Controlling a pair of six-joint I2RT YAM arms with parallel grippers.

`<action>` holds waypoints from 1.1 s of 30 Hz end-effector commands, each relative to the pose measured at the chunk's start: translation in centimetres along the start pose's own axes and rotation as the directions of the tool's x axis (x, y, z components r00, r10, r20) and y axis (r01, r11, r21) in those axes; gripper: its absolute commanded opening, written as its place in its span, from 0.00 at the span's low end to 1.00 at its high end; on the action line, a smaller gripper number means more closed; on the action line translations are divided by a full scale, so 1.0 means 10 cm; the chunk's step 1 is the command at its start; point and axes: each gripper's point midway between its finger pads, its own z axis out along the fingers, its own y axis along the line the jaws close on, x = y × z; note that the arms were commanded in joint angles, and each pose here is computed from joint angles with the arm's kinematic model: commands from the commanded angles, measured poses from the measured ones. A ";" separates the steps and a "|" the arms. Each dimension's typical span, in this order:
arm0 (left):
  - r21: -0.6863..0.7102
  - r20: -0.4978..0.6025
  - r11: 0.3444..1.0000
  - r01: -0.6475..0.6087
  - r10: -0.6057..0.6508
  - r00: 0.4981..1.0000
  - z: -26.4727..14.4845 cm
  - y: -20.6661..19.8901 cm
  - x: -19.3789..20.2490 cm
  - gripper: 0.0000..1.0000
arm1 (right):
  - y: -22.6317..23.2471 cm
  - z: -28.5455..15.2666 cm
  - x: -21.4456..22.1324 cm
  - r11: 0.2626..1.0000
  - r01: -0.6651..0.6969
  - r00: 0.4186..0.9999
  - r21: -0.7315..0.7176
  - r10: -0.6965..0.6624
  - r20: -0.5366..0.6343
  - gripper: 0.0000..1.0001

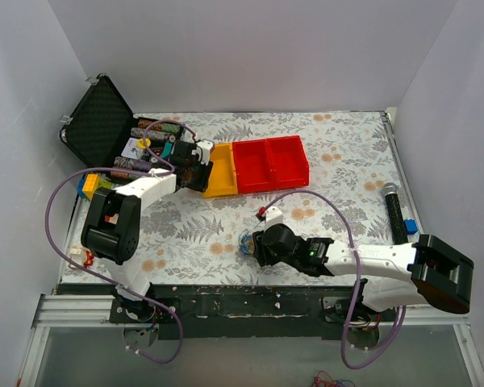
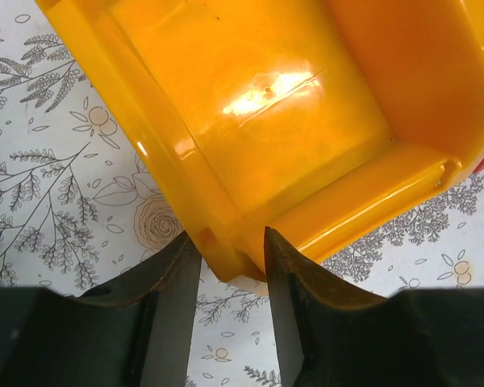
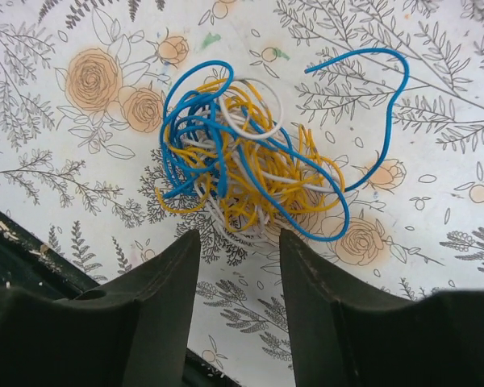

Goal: Untangle the cables

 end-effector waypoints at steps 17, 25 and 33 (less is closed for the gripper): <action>0.051 0.049 0.986 -0.161 0.158 0.986 -0.39 -0.15 0.21 0.55 | -0.16 -0.36 -0.78 0.994 -0.101 0.973 0.043 0.090 0.211 0.64; 0.053 0.068 0.993 -0.109 0.106 0.992 -0.84 -0.19 0.01 0.98 | -0.26 -0.33 -0.62 0.991 -0.127 0.973 0.045 0.116 0.198 0.63; 0.189 0.104 0.967 -0.170 0.152 0.983 -1.47 -0.47 -0.11 0.98 | -0.26 -0.29 -0.52 0.990 -0.139 0.974 0.013 0.134 0.183 0.61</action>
